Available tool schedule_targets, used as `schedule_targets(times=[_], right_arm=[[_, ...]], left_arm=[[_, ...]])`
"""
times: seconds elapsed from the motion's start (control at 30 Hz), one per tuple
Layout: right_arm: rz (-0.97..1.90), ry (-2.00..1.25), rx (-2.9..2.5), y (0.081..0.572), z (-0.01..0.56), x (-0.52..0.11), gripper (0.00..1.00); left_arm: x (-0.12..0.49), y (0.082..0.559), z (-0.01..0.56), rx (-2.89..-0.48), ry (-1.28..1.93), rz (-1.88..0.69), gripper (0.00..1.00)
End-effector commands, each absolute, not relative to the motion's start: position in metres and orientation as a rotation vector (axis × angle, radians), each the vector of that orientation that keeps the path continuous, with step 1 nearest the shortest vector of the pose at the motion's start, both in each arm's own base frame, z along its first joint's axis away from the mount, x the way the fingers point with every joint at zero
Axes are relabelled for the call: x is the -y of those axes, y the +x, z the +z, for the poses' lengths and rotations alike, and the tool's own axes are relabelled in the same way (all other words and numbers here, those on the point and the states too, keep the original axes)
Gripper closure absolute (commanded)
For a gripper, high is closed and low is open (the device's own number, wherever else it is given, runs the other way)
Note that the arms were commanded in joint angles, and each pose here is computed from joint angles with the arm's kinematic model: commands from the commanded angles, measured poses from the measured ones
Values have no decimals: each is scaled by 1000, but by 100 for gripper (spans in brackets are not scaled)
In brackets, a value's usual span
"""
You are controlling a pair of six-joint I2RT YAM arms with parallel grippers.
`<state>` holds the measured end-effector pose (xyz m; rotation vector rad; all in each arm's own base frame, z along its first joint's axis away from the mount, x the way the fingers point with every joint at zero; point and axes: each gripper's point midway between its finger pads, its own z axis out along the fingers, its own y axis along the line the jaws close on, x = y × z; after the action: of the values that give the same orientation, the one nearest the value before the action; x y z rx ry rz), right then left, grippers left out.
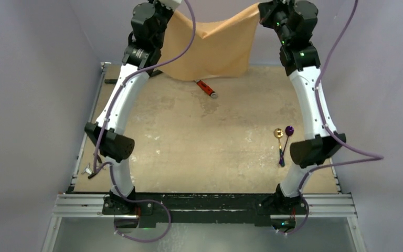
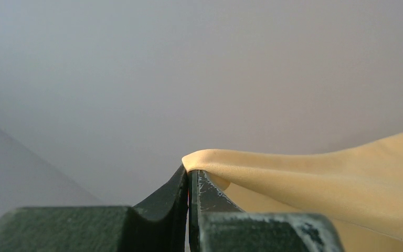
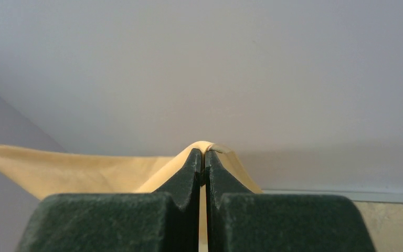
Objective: Fold the napkin into a case and place the utensils inside
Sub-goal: Fold and flatten the napkin at the center of the board.
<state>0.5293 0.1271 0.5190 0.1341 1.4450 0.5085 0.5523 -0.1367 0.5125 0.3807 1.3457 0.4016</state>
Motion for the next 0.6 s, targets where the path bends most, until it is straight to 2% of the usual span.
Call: schedule_targets(times=[0.0,0.1,0.2,0.37,0.47,0.57], right_arm=[[568,56,-1334,475,553,-126,100],[612,49,-1502,464,485,-135,100],[600,52,-1690,445,394,-134,100],[626,98,-2032,380,244,-133,100],[608,112,-2193,340,192,-129,100],[575,133,-2289,307,171,-122,100]], left_arm=[[122,485,574,-1225,337,371,100],[126,472,511,-1394,458,343,100],[127,451,418,-1585,648,330,100],[124,385,255,-1958,970,202,100],[122,341,185,-2145,1116,85,100],[118,307,142,-2271,1212,2,100]])
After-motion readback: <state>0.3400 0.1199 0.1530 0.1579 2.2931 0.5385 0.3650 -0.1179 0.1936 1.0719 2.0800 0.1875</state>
